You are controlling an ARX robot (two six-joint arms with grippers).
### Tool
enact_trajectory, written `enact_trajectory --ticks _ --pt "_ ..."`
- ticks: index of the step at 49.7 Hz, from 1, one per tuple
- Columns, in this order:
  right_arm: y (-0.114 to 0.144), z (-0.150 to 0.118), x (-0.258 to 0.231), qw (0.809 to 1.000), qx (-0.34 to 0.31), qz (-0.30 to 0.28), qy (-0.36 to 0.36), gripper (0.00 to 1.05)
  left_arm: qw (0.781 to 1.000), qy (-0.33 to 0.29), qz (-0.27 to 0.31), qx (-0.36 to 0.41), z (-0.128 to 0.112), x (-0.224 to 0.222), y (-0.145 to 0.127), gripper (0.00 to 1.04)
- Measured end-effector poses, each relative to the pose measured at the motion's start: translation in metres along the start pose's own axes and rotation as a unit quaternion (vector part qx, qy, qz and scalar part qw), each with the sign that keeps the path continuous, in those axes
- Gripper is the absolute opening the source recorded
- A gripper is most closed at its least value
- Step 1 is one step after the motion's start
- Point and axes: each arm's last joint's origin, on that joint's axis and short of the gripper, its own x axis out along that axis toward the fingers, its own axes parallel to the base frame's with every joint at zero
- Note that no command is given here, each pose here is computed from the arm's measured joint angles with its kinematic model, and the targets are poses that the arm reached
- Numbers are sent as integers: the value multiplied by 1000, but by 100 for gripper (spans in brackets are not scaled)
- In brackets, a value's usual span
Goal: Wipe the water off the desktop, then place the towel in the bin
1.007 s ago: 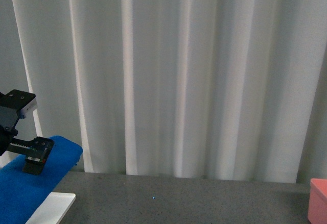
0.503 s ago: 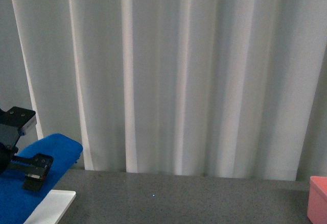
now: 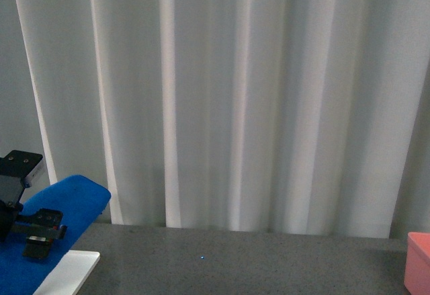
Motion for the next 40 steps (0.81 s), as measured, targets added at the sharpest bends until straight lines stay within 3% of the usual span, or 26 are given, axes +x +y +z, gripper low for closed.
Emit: enact_trajectory --ticks 14,20,40 --pt "0 0 0 1000 0 0 0 98 1000 -13 -6 -5 8 -9 0 19" --pt "0 0 0 1000 0 0 0 98 1000 -21 -9 -10 14 -15 1 4" --pt "0 0 0 1000 0 0 0 98 993 -98 -49 -42 43 -48 8 4"
